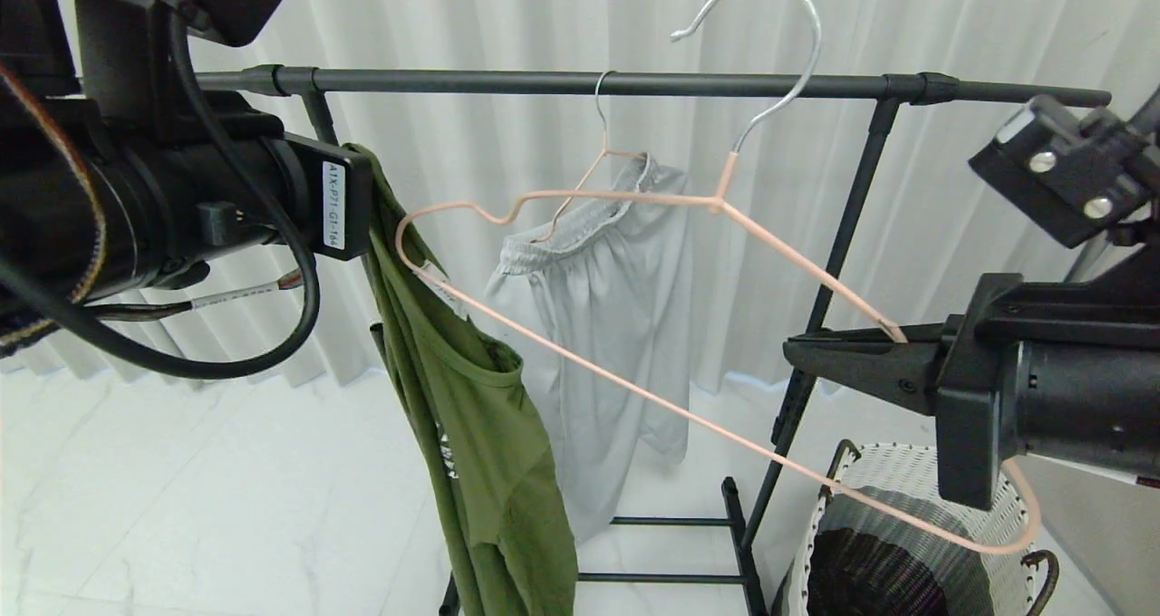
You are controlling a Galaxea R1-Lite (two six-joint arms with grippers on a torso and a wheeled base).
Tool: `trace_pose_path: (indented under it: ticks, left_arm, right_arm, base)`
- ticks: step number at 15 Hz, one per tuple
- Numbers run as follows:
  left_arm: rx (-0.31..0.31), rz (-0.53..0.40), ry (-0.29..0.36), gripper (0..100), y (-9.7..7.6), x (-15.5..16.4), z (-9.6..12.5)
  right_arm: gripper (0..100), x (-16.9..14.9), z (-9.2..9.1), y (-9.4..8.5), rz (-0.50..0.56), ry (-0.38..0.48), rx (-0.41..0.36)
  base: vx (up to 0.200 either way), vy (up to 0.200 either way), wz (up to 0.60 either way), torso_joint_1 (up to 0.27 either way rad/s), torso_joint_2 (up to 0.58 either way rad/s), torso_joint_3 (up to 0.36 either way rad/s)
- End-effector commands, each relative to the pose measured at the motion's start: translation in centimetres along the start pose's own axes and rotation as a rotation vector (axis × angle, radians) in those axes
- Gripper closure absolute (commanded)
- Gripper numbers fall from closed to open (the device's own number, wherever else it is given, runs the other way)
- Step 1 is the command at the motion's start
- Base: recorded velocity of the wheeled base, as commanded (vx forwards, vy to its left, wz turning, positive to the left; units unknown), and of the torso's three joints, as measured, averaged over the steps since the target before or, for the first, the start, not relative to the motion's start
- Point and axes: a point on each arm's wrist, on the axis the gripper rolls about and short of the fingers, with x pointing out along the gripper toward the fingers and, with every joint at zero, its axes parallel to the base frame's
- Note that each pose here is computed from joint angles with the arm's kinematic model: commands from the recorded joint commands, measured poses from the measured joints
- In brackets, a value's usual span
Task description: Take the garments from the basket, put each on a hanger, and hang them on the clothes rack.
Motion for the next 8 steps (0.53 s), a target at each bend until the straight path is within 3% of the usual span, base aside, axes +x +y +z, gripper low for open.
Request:
trace_pose_path:
  ticks: [1, 8]
  left_arm:
    - [0.003, -0.004, 0.004, 100, -0.14, 0.13, -0.07]
    - [-0.007, -0.005, 0.015, 100, -0.36, 0.48, -0.26]
  right_arm:
    - [100, 0.92, -0.08, -0.09, -0.008, 0.016, 0.001]
    - [100, 1.72, -0.47, 0.47, 0.008, 0.040, -0.007]
  base:
    - [0.000, 0.000, 0.00, 0.000, 0.00, 0.000]
    - [0.000, 0.000, 0.00, 0.000, 0.00, 0.000]
